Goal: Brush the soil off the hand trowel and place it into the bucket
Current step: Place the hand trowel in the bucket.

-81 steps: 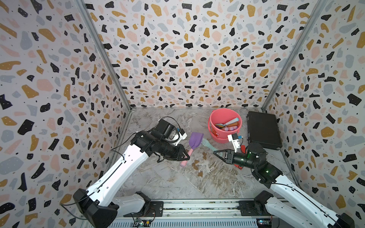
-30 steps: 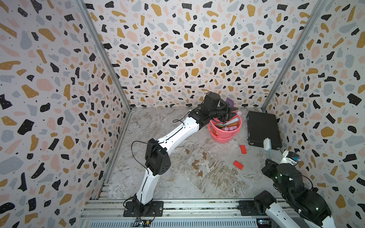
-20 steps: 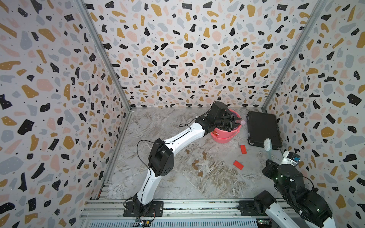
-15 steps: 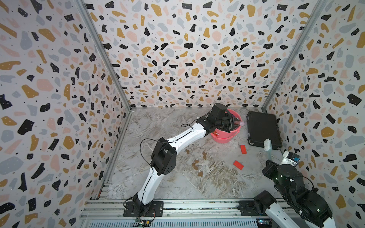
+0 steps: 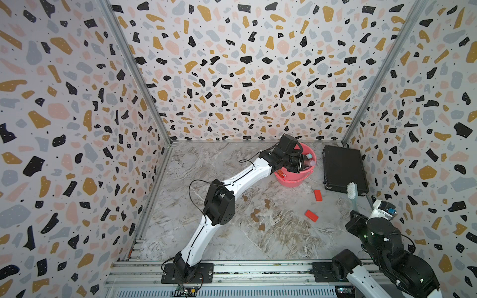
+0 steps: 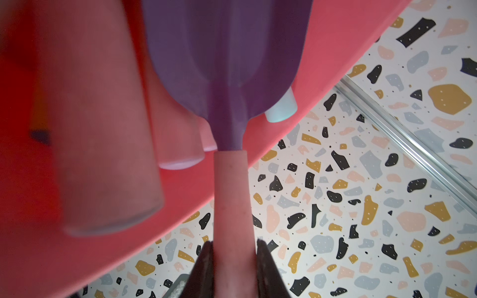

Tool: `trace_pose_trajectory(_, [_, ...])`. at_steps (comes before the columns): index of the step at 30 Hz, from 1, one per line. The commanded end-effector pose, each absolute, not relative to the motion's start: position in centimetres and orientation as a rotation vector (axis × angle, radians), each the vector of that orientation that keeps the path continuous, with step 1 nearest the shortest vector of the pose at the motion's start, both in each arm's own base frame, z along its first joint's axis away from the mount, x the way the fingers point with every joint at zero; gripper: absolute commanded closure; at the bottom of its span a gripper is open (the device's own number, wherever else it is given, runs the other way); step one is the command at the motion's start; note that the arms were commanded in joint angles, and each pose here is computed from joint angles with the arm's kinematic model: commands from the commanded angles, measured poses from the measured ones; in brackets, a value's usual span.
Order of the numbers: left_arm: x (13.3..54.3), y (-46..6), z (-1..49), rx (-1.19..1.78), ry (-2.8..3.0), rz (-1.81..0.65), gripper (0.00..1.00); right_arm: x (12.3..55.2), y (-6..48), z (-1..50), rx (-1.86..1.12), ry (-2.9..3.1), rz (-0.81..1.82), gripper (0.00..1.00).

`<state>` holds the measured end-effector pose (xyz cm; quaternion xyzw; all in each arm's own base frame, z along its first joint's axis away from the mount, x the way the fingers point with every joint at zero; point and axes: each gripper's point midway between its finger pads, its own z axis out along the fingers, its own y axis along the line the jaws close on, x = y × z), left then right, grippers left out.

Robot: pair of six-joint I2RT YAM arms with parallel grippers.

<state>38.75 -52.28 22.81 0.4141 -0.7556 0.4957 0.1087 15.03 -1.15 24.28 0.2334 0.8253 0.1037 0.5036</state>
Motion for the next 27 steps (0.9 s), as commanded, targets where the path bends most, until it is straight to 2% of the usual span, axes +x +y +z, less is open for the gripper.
trace_pose_trajectory(1, [39.2,-51.3,22.7,1.366,-2.156,1.412,1.00,14.5,-1.8,25.3,0.572,1.963,0.248,1.00])
trace_pose_trajectory(8, [39.8,-52.2,21.0,1.385,-2.137,1.357,0.99,14.1,-2.0,25.5,0.575,1.956,0.256,1.00])
trace_pose_trajectory(12, [40.3,-51.9,20.6,1.414,-2.184,1.345,0.84,13.9,-2.2,25.8,0.574,1.947,0.255,1.00])
trace_pose_trajectory(27, [41.0,-51.5,21.7,1.419,-2.214,1.391,0.52,13.4,-2.7,26.5,0.572,1.928,0.250,1.00])
